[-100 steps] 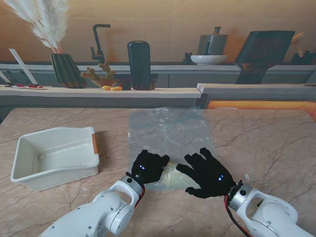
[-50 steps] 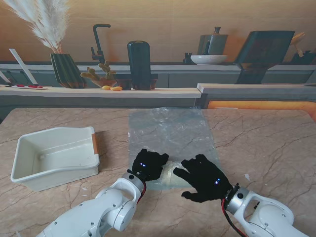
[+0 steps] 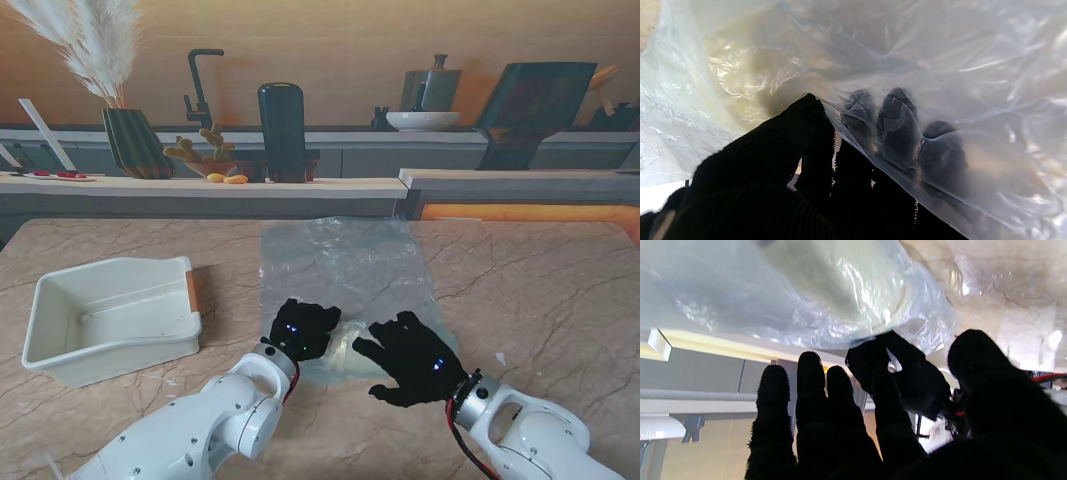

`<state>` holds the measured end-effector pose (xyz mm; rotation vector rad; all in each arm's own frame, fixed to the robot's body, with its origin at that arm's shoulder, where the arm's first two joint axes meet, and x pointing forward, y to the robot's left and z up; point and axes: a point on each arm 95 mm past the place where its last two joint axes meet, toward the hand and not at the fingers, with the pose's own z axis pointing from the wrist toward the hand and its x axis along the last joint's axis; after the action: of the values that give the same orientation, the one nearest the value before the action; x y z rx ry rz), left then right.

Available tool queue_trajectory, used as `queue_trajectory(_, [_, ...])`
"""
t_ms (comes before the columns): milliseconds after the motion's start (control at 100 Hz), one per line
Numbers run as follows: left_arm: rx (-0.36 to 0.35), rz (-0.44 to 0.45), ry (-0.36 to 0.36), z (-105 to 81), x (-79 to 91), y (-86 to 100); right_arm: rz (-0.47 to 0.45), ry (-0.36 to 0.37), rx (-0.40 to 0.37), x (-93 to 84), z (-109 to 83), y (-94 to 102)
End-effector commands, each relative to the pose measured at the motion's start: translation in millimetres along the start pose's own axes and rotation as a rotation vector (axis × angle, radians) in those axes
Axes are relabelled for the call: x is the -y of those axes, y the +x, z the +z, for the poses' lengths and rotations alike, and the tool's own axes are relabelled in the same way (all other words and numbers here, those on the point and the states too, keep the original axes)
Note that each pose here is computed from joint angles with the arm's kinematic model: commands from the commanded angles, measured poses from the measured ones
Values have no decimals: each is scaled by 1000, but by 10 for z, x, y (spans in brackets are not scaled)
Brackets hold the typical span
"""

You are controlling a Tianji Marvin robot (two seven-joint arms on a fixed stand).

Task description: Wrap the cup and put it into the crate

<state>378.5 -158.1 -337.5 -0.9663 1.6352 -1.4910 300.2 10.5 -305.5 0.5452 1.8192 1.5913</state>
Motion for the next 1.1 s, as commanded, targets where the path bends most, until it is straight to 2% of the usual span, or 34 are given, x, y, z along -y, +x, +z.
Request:
queue_trajectory(0, [1, -9, -11, 3, -19, 35, -5, 14, 6, 2, 16, -8])
queue_trajectory(260, [21, -20, -14, 29, -15, 32, -13, 106, 60, 135, 210, -167])
queue_trajectory(430, [53, -31, 3, 52, -37, 26, 7, 170, 67, 225, 361, -286])
queue_trajectory(670, [83, -54, 18, 64, -26, 12, 7, 263, 53, 435, 604, -328])
queue_trajectory(780, [118, -83, 72, 2, 11, 12, 5, 293, 46, 557, 715, -359])
queue_trajectory(900, [134, -124, 166, -102, 105, -18, 17, 326, 48, 661, 795, -389])
queue_trajectory(1000, [109, -138, 258, -195, 212, -53, 34, 349, 47, 713, 838, -407])
queue_trajectory(1090, [58, -127, 329, -294, 293, -83, 56, 377, 52, 738, 869, -423])
